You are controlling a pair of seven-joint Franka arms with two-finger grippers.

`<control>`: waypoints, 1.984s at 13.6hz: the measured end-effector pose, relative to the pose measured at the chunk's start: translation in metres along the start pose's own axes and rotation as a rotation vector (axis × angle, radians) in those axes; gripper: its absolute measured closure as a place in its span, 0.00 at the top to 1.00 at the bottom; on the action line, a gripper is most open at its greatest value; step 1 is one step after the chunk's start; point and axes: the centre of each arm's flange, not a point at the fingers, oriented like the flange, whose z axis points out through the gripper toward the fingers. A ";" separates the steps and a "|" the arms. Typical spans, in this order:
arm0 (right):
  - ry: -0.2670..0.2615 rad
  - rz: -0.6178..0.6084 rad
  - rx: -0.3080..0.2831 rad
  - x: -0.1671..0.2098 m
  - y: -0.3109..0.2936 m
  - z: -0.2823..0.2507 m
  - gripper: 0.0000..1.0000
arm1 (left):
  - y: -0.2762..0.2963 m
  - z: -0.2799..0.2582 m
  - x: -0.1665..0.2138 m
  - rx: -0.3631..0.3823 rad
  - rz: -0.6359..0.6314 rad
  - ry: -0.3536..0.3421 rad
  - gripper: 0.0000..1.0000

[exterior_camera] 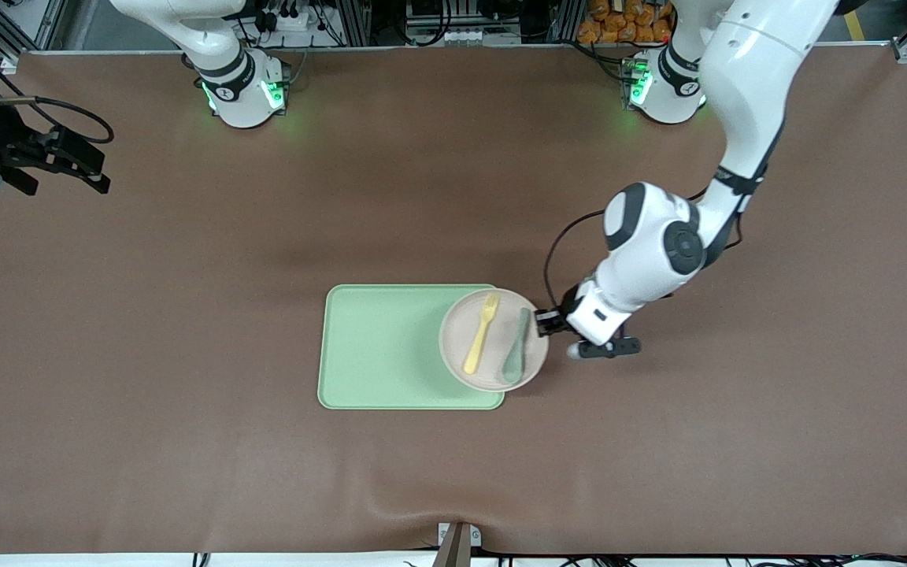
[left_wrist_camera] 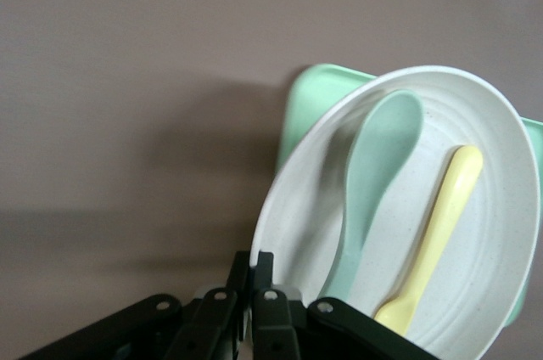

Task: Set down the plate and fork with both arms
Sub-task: 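Carry the plate onto the green tray and lower it with the left gripper, then release the plate and raise the left gripper while the right gripper approaches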

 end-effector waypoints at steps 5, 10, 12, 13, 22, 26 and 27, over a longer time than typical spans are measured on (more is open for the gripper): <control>-0.015 -0.006 0.000 0.005 -0.004 0.008 1.00 | 0.028 0.066 -0.007 -0.020 0.017 -0.053 0.04; -0.041 -0.009 0.015 0.012 -0.006 0.021 1.00 | 0.042 0.104 -0.022 0.004 0.055 -0.069 0.04; -0.054 -0.009 0.040 0.015 -0.009 0.027 1.00 | 0.041 0.110 -0.025 0.017 0.060 -0.071 0.04; -0.058 -0.009 0.049 0.016 -0.010 0.029 1.00 | 0.040 0.111 -0.025 0.018 0.059 -0.071 0.04; -0.094 -0.022 0.088 0.035 -0.046 0.063 1.00 | 0.039 0.094 -0.006 0.009 0.049 -0.034 0.55; -0.083 0.124 0.097 0.052 -0.116 0.086 1.00 | 0.060 0.019 0.013 0.016 0.005 -0.031 0.93; -0.078 0.156 0.100 0.054 -0.136 0.093 1.00 | 0.064 -0.008 0.016 0.028 0.002 -0.039 1.00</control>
